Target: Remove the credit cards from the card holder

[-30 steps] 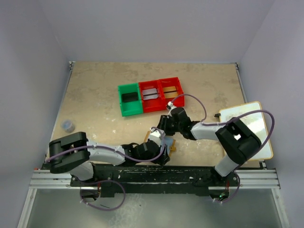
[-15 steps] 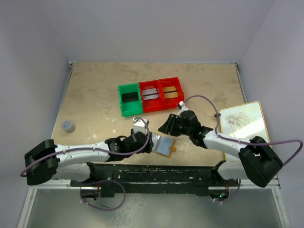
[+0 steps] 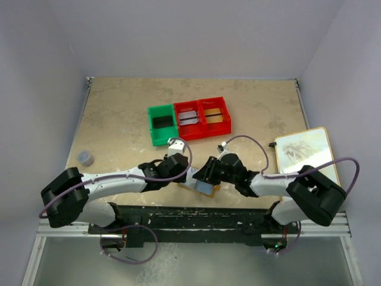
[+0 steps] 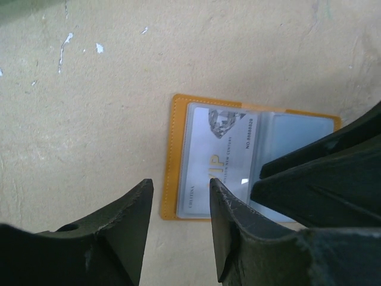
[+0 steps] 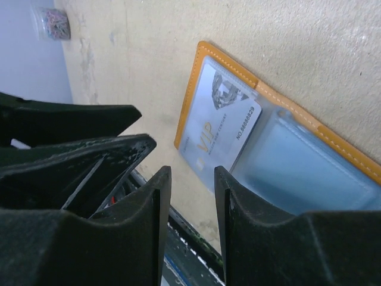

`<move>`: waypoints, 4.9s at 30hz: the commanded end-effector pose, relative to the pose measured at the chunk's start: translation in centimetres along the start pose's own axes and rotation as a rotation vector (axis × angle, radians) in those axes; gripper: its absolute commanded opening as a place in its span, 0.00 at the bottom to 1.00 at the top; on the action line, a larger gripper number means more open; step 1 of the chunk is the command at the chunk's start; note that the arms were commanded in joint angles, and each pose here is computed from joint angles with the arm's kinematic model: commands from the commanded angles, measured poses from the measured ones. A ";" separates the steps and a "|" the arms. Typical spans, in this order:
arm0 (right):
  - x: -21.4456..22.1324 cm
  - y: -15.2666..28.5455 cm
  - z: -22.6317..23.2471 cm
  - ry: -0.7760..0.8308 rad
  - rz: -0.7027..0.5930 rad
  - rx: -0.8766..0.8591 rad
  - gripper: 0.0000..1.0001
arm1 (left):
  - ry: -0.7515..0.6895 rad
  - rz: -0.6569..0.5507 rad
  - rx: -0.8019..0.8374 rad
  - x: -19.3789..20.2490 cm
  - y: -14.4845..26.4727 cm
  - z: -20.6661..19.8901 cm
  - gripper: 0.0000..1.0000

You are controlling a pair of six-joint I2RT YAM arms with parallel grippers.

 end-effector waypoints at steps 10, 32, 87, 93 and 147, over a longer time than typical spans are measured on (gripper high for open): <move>0.9 -2.0 -1.3 -0.098 0.002 0.030 0.33 | -0.013 0.003 0.056 -1.6 -0.8 -1.9 0.41; 0.8 -1.8 -2.7 -0.160 -0.042 0.092 0.31 | -0.064 0.122 0.147 1.3 -1.8 -2.6 0.32; 2.5 0.5 -1.0 0.022 0.119 -0.030 0.14 | -0.053 0.133 -0.001 5.6 -1.2 -1.1 0.15; 2.5 0.2 -0.9 0.008 0.125 -0.042 0.16 | -0.037 0.132 0.009 5.3 -1.5 -1.1 0.15; -1.1 -0.9 -1.3 0.047 0.042 0.080 0.32 | -0.019 0.006 -0.039 -1.4 -1.0 -2.3 0.27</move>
Point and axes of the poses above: each gripper's point midway between its finger pads, its own y axis back along the fingers, its own z axis along the line the jaws close on, x = y × z, the point moved 6 cm from there along y, back along the fingers, and after that the axes turned 7 degrees about -y, right-handed, at the moved point
